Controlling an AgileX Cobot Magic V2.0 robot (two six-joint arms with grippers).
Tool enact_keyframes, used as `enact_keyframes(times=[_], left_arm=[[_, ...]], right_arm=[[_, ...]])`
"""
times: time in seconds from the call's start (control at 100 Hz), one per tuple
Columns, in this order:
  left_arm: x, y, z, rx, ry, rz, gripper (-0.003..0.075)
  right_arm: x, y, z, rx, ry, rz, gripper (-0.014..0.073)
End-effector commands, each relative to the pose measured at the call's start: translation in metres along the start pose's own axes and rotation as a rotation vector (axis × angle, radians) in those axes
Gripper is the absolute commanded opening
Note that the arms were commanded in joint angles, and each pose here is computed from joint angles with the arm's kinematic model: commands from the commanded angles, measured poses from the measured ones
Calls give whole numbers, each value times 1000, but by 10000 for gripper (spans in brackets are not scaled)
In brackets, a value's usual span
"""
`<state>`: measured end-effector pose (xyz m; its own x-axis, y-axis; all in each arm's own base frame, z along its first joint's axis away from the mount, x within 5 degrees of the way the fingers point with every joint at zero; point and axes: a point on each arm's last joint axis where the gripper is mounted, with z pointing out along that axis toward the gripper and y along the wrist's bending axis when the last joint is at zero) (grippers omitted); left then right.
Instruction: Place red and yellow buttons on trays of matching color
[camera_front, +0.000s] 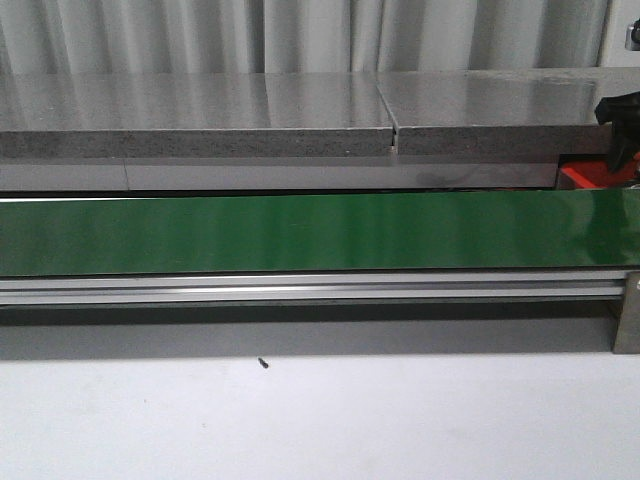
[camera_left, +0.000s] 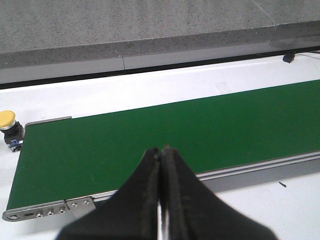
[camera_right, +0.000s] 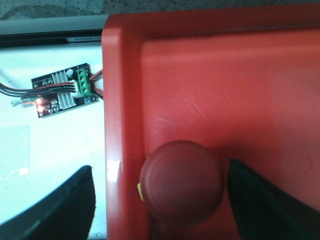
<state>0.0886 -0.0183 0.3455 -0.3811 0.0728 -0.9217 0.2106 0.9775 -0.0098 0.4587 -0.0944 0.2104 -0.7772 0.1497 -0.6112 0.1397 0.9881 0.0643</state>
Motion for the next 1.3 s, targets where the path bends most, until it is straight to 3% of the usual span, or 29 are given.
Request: enact_keyframes(times=[0.0,0.36,0.81,0.94,1.29], left_arm=[[-14,0,-4,-6,-92,-7,-19],[-14,0,-4,-6,-92,-7,-19],[-14,0,-4,-6,-92,-7,-19],[-14,0,-4,-6,-92,-7,-19],[-14,0,-4,-6,-92,-7,-19]], right_arm=[[-26,1,-39,6,-130,-1,556],[-37,10,-96,-2,-207,-22,554],[17,40,-161,9,-278,-170,539],[36,55,-174,-12,-279,-233,427],[78,84,-216,-106,-317,-281,-74]])
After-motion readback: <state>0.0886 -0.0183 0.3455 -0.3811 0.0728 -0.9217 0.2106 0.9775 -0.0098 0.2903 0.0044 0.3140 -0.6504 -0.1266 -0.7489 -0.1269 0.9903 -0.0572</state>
